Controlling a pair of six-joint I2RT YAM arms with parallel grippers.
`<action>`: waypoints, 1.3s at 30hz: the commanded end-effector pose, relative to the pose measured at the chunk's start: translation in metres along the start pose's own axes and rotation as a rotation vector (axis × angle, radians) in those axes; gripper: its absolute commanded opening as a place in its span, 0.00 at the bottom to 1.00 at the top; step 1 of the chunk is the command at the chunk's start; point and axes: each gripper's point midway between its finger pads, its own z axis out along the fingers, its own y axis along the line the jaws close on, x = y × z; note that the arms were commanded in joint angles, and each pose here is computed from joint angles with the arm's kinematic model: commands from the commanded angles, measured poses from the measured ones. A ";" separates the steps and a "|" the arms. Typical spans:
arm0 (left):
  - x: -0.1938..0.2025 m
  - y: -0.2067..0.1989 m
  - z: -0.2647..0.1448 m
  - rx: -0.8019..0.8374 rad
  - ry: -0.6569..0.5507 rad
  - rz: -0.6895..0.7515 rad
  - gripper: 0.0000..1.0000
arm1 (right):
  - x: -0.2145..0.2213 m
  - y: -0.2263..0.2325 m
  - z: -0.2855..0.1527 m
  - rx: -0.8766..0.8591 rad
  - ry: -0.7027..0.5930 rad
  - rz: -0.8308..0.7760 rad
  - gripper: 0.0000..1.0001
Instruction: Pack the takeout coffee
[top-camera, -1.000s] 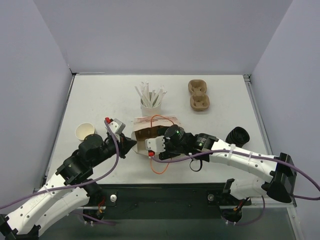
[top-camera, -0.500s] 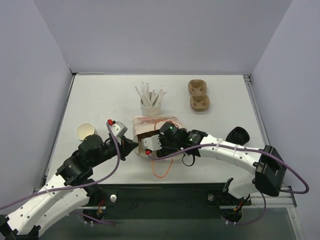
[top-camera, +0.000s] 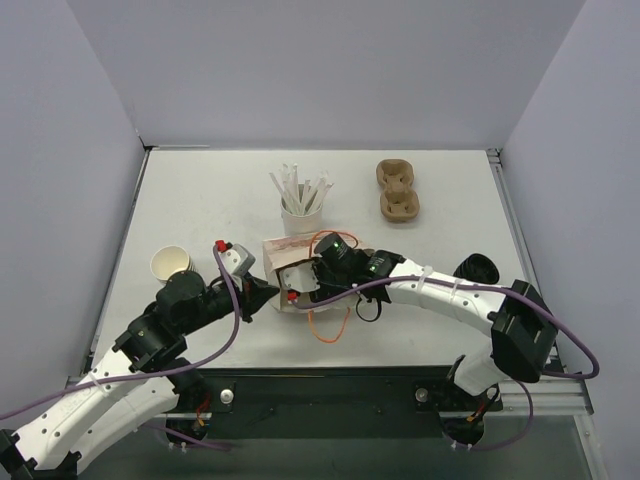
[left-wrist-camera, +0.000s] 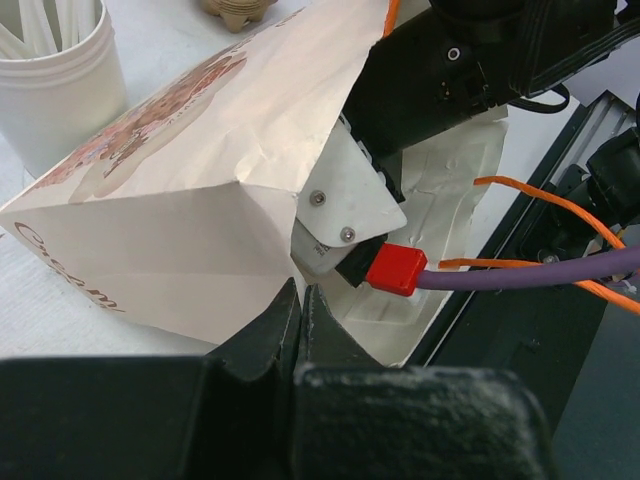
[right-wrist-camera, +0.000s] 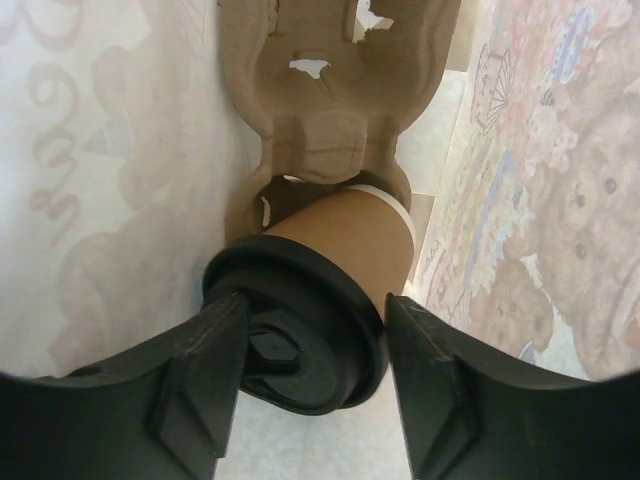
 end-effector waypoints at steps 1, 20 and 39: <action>-0.025 -0.007 -0.002 0.028 -0.086 0.016 0.00 | 0.002 -0.006 -0.003 -0.019 0.002 -0.008 0.52; -0.023 0.003 -0.003 -0.024 -0.062 0.046 0.00 | -0.002 -0.010 -0.025 -0.058 -0.066 -0.023 0.00; -0.043 0.021 -0.001 -0.151 -0.027 0.051 0.00 | -0.093 -0.016 -0.135 -0.135 -0.299 0.153 0.00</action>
